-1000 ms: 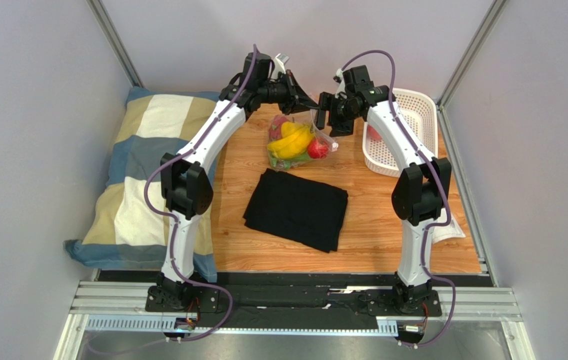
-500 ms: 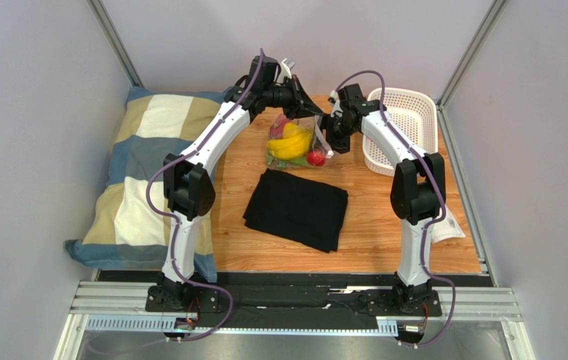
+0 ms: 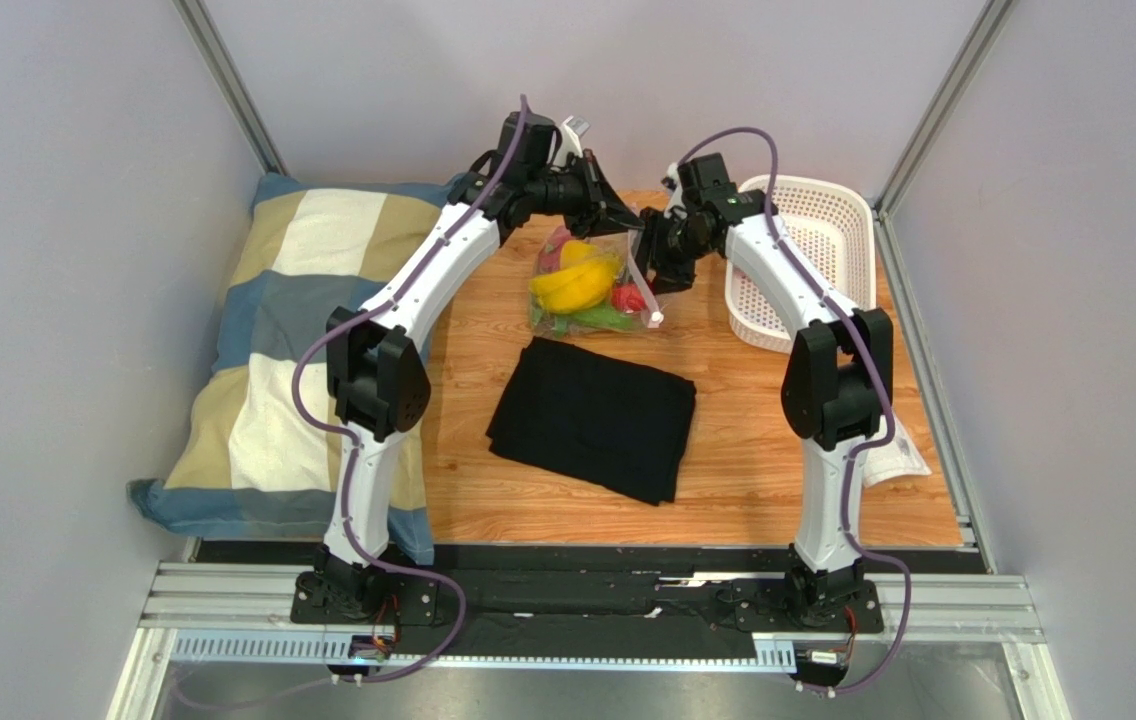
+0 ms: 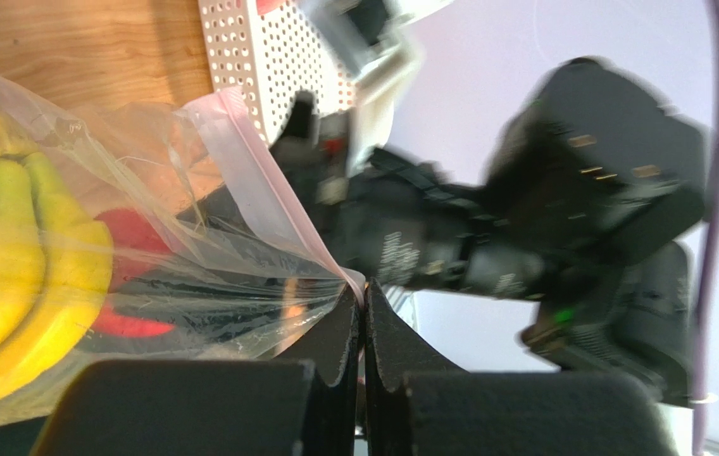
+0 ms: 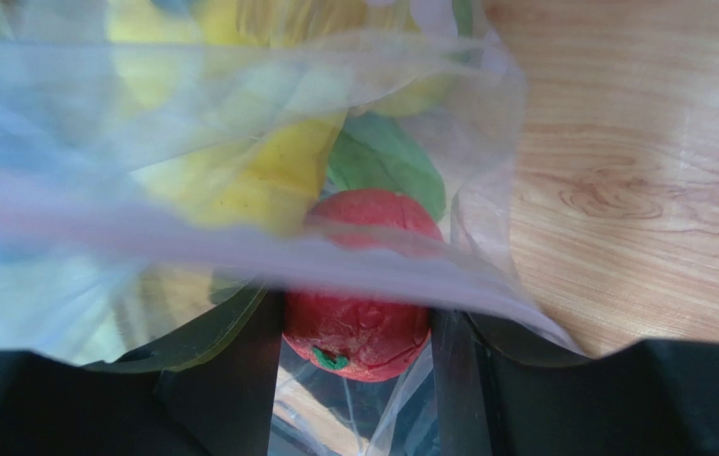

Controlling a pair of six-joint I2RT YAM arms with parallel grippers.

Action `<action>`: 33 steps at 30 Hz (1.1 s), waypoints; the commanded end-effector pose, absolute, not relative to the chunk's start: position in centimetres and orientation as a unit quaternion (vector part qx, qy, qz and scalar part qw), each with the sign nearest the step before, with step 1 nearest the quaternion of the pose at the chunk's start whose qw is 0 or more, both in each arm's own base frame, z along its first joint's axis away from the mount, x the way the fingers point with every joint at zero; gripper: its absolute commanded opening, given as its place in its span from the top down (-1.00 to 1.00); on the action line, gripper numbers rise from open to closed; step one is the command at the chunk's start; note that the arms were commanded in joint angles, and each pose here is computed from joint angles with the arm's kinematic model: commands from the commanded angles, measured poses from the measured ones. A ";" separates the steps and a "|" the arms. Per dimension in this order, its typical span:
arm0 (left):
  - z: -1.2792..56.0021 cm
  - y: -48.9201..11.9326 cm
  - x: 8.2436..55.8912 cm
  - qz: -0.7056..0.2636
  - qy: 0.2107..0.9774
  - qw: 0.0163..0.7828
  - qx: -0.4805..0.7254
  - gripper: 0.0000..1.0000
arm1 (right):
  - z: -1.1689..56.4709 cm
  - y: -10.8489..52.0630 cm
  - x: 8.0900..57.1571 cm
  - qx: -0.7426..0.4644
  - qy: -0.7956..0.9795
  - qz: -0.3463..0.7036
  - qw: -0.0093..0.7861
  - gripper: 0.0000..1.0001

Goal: Open the zip-top bag and remove the fake food

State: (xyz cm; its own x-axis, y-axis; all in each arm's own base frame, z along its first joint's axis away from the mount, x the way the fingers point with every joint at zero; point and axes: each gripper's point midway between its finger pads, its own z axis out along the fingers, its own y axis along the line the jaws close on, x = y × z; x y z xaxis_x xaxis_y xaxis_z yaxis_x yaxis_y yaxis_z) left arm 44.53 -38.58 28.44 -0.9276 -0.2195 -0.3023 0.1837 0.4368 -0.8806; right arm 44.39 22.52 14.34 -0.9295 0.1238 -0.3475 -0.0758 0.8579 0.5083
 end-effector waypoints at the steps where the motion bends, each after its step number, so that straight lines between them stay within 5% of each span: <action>1: 31.7 -37.9 43.9 -0.535 0.812 0.232 0.025 1.00 | 24.2 21.1 47.5 0.065 0.902 0.312 0.292 1.00; 12: 31.6 -36.9 44.4 -0.518 0.819 0.246 0.022 1.00 | 31.5 11.2 48.0 0.215 0.836 0.321 0.391 1.00; 17: 31.8 -37.0 44.5 -0.523 0.817 0.244 0.022 1.00 | 24.1 -0.1 47.3 0.344 0.852 0.131 0.371 1.00; 26: 32.4 -37.1 44.2 -0.531 0.812 0.242 0.026 1.00 | 13.2 -6.8 45.7 0.391 0.883 0.010 0.261 0.81; 29: 32.4 -37.2 44.2 -0.533 0.811 0.240 0.025 1.00 | 10.9 -6.9 45.3 0.381 0.895 0.001 0.232 0.40; 33: 32.5 -37.3 44.2 -0.537 0.809 0.238 0.024 1.00 | 10.4 -6.6 45.1 0.366 0.906 0.001 0.213 -0.42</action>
